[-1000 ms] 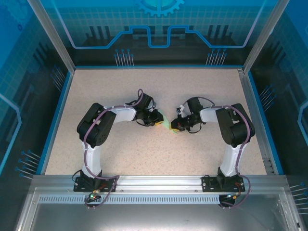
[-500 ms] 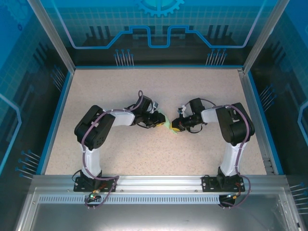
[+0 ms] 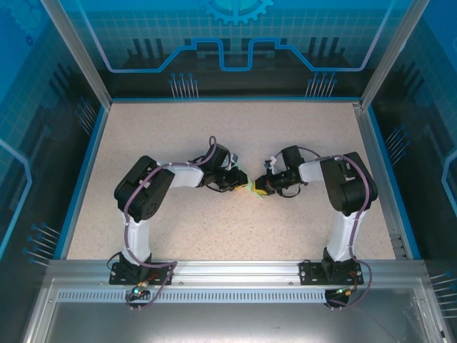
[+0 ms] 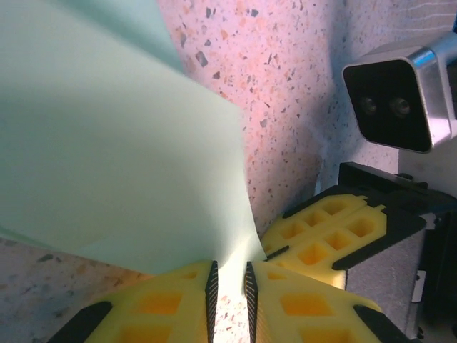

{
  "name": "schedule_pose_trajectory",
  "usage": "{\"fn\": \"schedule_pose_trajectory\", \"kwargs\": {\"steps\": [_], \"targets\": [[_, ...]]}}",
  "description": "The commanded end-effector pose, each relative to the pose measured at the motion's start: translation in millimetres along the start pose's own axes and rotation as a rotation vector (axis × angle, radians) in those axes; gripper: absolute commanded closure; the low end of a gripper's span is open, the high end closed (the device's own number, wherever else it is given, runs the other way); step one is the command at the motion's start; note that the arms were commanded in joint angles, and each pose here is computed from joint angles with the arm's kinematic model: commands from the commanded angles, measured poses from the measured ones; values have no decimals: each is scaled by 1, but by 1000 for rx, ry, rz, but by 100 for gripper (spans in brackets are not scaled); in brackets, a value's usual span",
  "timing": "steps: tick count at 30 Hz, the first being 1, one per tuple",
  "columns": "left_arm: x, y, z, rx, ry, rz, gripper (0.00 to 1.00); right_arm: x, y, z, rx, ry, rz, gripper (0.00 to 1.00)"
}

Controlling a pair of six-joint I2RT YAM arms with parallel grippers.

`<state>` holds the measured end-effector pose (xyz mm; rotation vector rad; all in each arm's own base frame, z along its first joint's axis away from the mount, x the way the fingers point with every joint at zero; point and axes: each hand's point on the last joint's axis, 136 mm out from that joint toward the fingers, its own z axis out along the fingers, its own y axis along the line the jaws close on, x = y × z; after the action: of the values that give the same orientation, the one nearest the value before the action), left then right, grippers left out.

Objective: Fold a paper plane with a square sheet of paper (pick it up from the middle)
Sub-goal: Fold the wing for the fifth time at the center of the table.

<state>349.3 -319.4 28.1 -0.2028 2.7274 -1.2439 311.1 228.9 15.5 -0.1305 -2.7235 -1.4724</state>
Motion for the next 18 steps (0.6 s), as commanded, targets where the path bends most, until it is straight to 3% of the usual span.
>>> {"fn": "schedule_pose_trajectory", "kwargs": {"steps": [1, 12, 18], "targets": [[-2, 8, 6, -47, 9, -11, 80, 7, -21, 5, 38, 28, 80, 100], [-2, 26, 9, -151, 31, -58, 81, 6, -16, 5, 45, 33, 73, 100], [1, 33, 7, -208, 47, -75, 82, 3, -4, -5, 68, 18, 21, 90]]}}
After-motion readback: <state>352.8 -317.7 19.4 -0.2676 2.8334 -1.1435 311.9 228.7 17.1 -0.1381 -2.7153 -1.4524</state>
